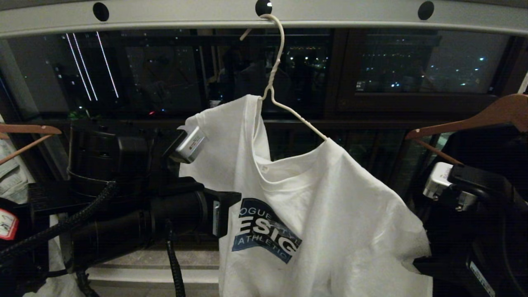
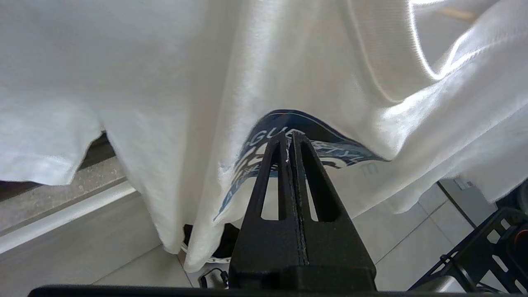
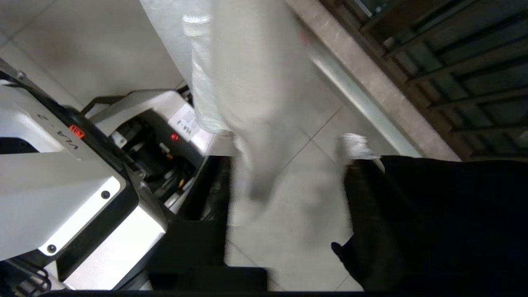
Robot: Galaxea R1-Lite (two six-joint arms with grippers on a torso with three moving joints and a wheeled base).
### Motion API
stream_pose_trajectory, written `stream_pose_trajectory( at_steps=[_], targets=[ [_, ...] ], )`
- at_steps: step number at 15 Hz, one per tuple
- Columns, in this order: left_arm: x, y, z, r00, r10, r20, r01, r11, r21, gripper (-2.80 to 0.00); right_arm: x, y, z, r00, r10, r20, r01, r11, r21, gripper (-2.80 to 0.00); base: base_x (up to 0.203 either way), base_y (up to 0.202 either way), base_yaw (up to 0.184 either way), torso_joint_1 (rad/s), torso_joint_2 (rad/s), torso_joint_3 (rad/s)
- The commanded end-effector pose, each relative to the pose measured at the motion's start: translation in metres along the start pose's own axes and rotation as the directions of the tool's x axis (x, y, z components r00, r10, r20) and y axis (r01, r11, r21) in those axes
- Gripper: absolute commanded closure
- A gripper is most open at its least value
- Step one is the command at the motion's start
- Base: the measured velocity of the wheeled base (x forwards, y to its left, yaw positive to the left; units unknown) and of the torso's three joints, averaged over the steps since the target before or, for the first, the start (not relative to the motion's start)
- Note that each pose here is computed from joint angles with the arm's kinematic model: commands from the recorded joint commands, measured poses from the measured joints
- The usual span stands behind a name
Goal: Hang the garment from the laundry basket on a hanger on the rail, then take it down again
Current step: Take the clothes off the clothes rack
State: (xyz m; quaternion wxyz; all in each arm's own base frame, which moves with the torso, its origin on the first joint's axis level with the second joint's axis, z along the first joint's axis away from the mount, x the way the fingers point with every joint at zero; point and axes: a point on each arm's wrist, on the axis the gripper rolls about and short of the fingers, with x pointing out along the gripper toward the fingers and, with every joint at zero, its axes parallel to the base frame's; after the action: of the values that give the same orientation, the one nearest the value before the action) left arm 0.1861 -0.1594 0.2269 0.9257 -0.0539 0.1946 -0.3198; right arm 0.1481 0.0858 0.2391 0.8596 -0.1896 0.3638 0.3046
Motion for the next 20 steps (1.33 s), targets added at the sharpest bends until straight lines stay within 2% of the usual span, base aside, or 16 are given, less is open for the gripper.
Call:
stream_pose_trajectory(
  at_steps=[1, 4, 7, 9, 10, 14, 16, 20],
  targets=[
    [0.002, 0.0, -0.001, 1.0, 0.001, -0.005, -0.001, 1.0, -0.002, 0.0, -0.02, 0.002, -0.002, 0.997, -0.018, 0.072, 0.018, 1.0, -0.004, -2.8, 0.0, 0.0, 0.0, 0.0, 0.0, 0.0],
    [0.006, 0.0, -0.003, 1.0, 0.003, -0.017, -0.003, 1.0, -0.001, 0.0, -0.053, 0.005, -0.006, 0.979, -0.037, 0.203, 0.039, 0.999, -0.007, -2.8, 0.0, 0.0, 0.0, 0.0, 0.0, 0.0],
    [0.008, 0.001, -0.004, 1.0, 0.005, -0.025, -0.005, 1.0, -0.001, 0.0, -0.081, 0.008, -0.008, 0.941, -0.044, 0.336, 0.048, 0.999, -0.005, -2.8, 0.0, 0.0, 0.0, 0.0, 0.0, 0.0],
    [0.009, 0.001, -0.005, 1.0, 0.007, -0.03, -0.007, 1.0, -0.001, 0.0, -0.088, 0.008, -0.007, 0.921, -0.045, 0.386, 0.051, 0.999, -0.005, -2.8, 0.0, 0.0, 0.0, 0.0, 0.0, 0.0],
    [0.009, 0.001, -0.005, 1.0, 0.007, -0.03, -0.008, 1.0, -0.001, 0.0, -0.088, 0.008, -0.006, 0.917, -0.041, 0.396, 0.048, 0.999, -0.006, 0.0, 0.0, 0.0, 0.0, 0.0, 0.0, 0.0],
    [0.009, 0.001, -0.005, 1.0, 0.006, -0.03, -0.006, 1.0, -0.001, 0.0, -0.088, 0.008, -0.001, 0.896, -0.005, 0.443, 0.005, 1.0, 0.003, 0.0, 0.0, 0.0, 0.0, 0.0, 0.0, 0.0],
    [0.009, 0.001, -0.005, 1.0, 0.006, -0.03, -0.006, 1.0, -0.001, 0.0, -0.085, 0.008, 0.001, 0.897, 0.024, 0.442, -0.025, 1.0, -0.004, 0.0, 0.0, 0.0, 0.0, 0.0, 0.0, 0.0],
    [0.009, 0.0, -0.005, 1.0, 0.004, -0.03, -0.005, 1.0, -0.001, 0.0, -0.079, 0.007, 0.009, 0.889, 0.036, 0.456, -0.057, 0.998, 0.031, 0.0, 0.0, 0.0, 0.0, 0.0, 0.0, 0.0]
  ],
)
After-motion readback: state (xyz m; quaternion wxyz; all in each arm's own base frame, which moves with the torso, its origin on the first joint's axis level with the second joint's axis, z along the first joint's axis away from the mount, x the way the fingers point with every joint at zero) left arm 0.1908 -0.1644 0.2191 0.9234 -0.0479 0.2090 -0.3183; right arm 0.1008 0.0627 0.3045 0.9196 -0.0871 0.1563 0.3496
